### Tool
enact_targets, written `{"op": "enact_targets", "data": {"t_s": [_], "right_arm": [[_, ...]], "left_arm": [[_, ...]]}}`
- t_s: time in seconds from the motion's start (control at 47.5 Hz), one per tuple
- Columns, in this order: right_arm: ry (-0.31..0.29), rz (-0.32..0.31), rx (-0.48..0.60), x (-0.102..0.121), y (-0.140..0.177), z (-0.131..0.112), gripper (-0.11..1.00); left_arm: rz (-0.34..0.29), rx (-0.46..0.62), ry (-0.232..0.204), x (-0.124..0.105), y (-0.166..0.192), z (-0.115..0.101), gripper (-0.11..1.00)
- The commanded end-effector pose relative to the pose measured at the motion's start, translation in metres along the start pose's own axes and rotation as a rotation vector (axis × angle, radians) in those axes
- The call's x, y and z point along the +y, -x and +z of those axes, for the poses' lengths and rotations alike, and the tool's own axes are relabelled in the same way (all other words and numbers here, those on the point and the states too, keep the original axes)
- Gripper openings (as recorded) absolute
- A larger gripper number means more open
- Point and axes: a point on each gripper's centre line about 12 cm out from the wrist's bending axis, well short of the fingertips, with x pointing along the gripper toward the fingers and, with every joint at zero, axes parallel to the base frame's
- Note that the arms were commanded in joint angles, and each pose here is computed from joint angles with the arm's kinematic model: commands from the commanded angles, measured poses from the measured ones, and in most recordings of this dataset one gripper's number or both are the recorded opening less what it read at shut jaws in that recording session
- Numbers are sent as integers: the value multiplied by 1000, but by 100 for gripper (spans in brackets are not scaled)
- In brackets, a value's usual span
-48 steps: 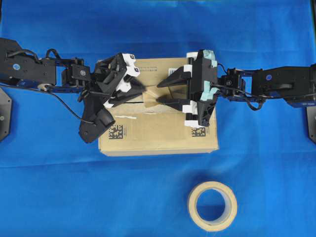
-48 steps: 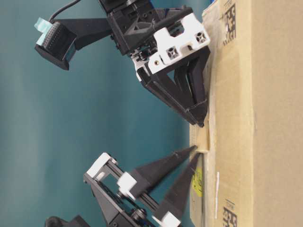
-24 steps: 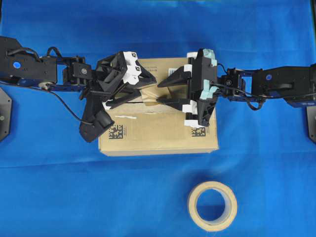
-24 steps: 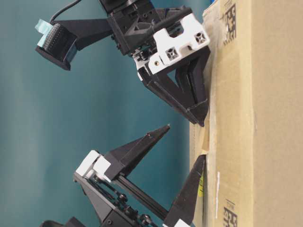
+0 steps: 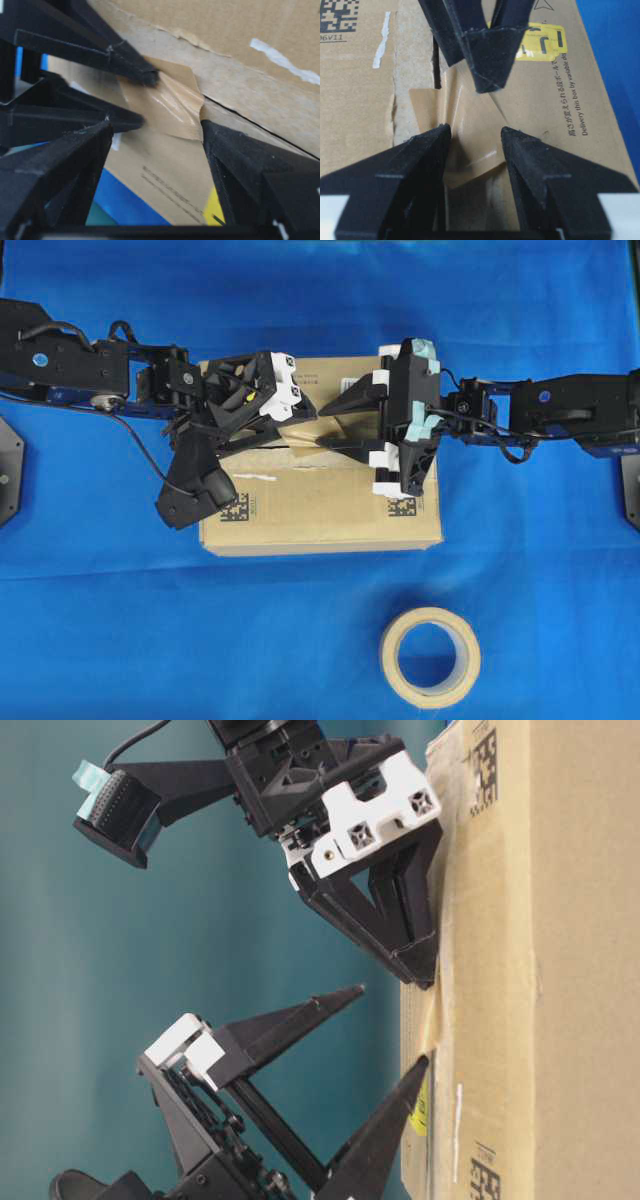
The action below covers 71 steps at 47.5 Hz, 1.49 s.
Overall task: Apply tape along the seams of the closed cardboard box to seal it securely.
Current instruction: 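Hold the tape down with the right gripper while the left gripper releases, then press both grippers down on the tape across the seam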
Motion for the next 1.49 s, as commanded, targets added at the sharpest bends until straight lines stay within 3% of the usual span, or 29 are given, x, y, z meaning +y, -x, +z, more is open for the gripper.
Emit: {"op": "enact_targets", "data": {"t_s": [0.0, 0.505, 0.842, 1.073, 1.178, 1.368, 1.473], "right_arm": [[2, 3, -11, 1, 1, 5, 49], [1, 3, -1, 2, 1, 3, 49], [0, 3, 0, 1, 1, 3, 49], [1, 3, 0, 2, 1, 3, 49], [1, 3, 0, 2, 2, 3, 49], [-2, 3, 0, 1, 7, 1, 49], [-5, 3, -4, 1, 12, 0, 49]], "left_arm": [[-10, 5, 2, 6, 6, -1, 72], [-26, 7, -14, 5, 8, -1, 72], [-90, 11, -37, 3, 10, 3, 72], [-81, 6, -42, 7, 15, 6, 72], [-34, -1, -34, 12, 24, 7, 72], [181, -59, 31, 22, 50, 17, 72], [285, -97, 110, 19, 58, 22, 71]]}}
